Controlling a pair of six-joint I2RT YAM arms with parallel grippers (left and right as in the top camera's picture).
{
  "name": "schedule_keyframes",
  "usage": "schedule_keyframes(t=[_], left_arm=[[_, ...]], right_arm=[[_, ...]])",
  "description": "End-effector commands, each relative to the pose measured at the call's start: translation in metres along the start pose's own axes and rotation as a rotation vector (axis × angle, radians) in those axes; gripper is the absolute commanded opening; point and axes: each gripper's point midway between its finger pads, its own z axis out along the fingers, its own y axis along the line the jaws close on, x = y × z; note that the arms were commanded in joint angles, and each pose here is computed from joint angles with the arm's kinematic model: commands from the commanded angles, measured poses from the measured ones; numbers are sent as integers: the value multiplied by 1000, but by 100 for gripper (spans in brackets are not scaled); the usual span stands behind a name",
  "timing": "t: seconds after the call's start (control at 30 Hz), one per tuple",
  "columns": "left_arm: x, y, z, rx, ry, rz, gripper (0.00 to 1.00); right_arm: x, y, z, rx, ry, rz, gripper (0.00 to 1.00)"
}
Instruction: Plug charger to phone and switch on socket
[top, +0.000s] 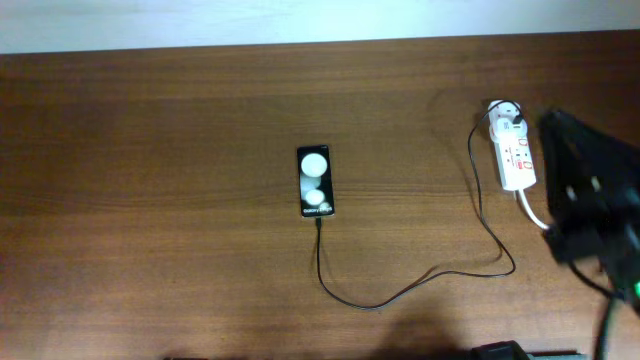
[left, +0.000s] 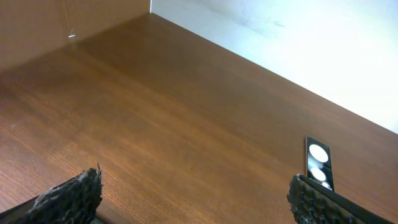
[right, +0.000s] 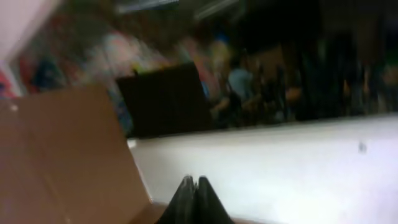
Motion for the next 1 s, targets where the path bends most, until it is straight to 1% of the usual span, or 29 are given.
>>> schedule_keyframes(t=[0.0, 0.07, 0.1, 0.2, 0.37, 0.53, 0.63, 0.77, 0.83, 0.97], left_arm=[[-1, 1, -1, -3, -10, -13, 99], [-1, 1, -1, -3, -10, -13, 99], [-1, 1, -1, -3, -10, -13, 99], [-1, 1, -1, -4, -11, -13, 99], [-4, 0, 0, 1, -18, -17, 99], [-39, -21, 8, 67, -156, -78, 99], [-46, -35, 32, 83, -185, -94, 99], [-49, -60, 86, 108, -240, -118, 99], [-37, -72, 127, 120, -263, -128, 99], [-11, -80, 175, 132, -287, -138, 99]], right_arm=[[4, 7, -26, -20, -82, -59, 7], [4, 14, -40, -42, -137, -82, 8], [0, 19, -49, -56, -170, -96, 10], [-11, 36, -79, -85, -245, -127, 10], [-31, 60, -142, -76, -402, -194, 10], [-35, 79, -183, -108, -483, -227, 10], [-36, 87, -200, -122, -518, -240, 11], [-35, 95, -220, -136, -553, -253, 11], [-31, 100, -235, -146, -581, -264, 12], [-24, 110, -254, -110, -637, -312, 11]])
